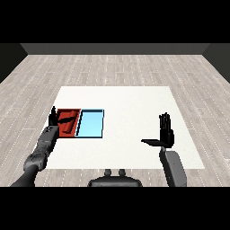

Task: Pick the red can and put it in the red box

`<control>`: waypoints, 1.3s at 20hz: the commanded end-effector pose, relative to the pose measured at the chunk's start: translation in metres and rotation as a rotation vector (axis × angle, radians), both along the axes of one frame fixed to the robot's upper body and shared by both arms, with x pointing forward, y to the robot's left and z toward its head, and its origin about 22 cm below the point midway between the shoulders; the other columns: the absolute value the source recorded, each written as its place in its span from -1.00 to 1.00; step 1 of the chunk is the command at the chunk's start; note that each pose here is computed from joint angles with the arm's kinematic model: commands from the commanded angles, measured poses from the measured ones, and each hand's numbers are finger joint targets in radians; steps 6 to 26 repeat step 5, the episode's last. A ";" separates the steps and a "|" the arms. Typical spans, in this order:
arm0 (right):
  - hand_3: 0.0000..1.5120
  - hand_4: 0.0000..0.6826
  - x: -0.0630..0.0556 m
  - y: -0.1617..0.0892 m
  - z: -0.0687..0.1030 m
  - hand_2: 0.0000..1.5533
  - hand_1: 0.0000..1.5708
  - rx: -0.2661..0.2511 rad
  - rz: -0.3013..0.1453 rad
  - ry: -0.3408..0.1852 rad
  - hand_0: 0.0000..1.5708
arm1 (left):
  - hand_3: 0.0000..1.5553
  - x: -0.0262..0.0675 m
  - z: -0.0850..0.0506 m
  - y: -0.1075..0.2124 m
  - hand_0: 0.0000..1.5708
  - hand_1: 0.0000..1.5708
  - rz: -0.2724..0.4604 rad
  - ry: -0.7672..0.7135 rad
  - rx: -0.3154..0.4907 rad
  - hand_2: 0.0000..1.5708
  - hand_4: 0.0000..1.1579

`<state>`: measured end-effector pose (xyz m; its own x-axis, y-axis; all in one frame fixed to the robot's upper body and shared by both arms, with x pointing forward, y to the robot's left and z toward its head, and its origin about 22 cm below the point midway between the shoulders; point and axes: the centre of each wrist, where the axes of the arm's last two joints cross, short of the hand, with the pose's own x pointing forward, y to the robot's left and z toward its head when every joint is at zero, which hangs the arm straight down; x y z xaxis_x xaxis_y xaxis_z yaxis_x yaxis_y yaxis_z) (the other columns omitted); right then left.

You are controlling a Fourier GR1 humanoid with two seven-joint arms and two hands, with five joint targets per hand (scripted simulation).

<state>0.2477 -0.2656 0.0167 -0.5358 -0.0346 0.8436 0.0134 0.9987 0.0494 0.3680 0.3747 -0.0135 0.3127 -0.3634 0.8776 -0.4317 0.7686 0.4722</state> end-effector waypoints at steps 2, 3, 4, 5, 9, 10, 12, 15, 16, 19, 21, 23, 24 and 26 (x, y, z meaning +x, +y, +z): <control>-1.00 -1.00 -0.004 -0.001 -0.006 -1.00 -1.00 0.027 0.018 0.015 -1.00 | -1.00 0.0206 0.028 -0.022 -1.00 -1.00 -0.133 -0.477 -0.136 -1.00 -1.00; -1.00 -1.00 -0.001 -0.007 0.003 -1.00 -1.00 0.014 0.027 0.001 -1.00 | -1.00 0.0102 0.014 -0.023 -1.00 -1.00 -0.160 -0.522 -0.143 -1.00 -1.00; -1.00 -1.00 -0.001 -0.009 0.003 -1.00 -1.00 0.003 0.016 -0.013 -1.00 | -1.00 0.0194 0.027 -0.034 -1.00 -1.00 -0.231 -0.585 -0.147 -1.00 -1.00; -1.00 -1.00 -0.007 0.014 -0.005 -1.00 -1.00 0.035 0.050 -0.001 -1.00 | -1.00 0.0229 0.026 -0.051 -1.00 -1.00 -0.249 -0.618 -0.161 -1.00 -1.00; -1.00 -1.00 -0.007 0.014 -0.005 -1.00 -1.00 0.035 0.050 -0.001 -1.00 | -1.00 0.0229 0.026 -0.051 -1.00 -1.00 -0.249 -0.618 -0.161 -1.00 -1.00; -1.00 -1.00 -0.007 0.014 -0.005 -1.00 -1.00 0.035 0.050 -0.001 -1.00 | -1.00 0.0229 0.026 -0.051 -1.00 -1.00 -0.249 -0.618 -0.161 -1.00 -1.00; -1.00 -1.00 -0.007 0.014 -0.005 -1.00 -1.00 0.035 0.050 -0.001 -1.00 | -1.00 0.0229 0.026 -0.051 -1.00 -1.00 -0.249 -0.618 -0.161 -1.00 -1.00; -1.00 -1.00 -0.007 0.014 -0.005 -1.00 -1.00 0.035 0.050 -0.001 -1.00 | -1.00 0.0229 0.026 -0.051 -1.00 -1.00 -0.249 -0.618 -0.161 -1.00 -1.00; -1.00 -1.00 -0.007 0.014 -0.005 -1.00 -1.00 0.035 0.050 -0.001 -1.00 | -1.00 0.0229 0.026 -0.051 -1.00 -1.00 -0.249 -0.618 -0.161 -1.00 -1.00; -1.00 -1.00 -0.007 0.014 -0.005 -1.00 -1.00 0.035 0.050 -0.001 -1.00 | -1.00 0.0229 0.026 -0.051 -1.00 -1.00 -0.249 -0.618 -0.161 -1.00 -1.00; -1.00 -1.00 -0.007 0.014 -0.005 -1.00 -1.00 0.035 0.050 -0.001 -1.00 | -1.00 0.0229 0.026 -0.051 -1.00 -1.00 -0.249 -0.618 -0.161 -1.00 -1.00; -1.00 -1.00 -0.007 0.014 -0.005 -1.00 -1.00 0.035 0.050 -0.001 -1.00 | -1.00 0.0229 0.026 -0.051 -1.00 -1.00 -0.249 -0.618 -0.161 -1.00 -1.00; -1.00 -1.00 -0.007 0.014 -0.005 -1.00 -1.00 0.035 0.050 -0.001 -1.00 | -1.00 0.0229 0.026 -0.051 -1.00 -1.00 -0.249 -0.618 -0.161 -1.00 -1.00; -1.00 -1.00 -0.007 0.014 -0.005 -1.00 -1.00 0.035 0.050 -0.001 -1.00 | -1.00 0.0229 0.026 -0.051 -1.00 -1.00 -0.249 -0.618 -0.161 -1.00 -1.00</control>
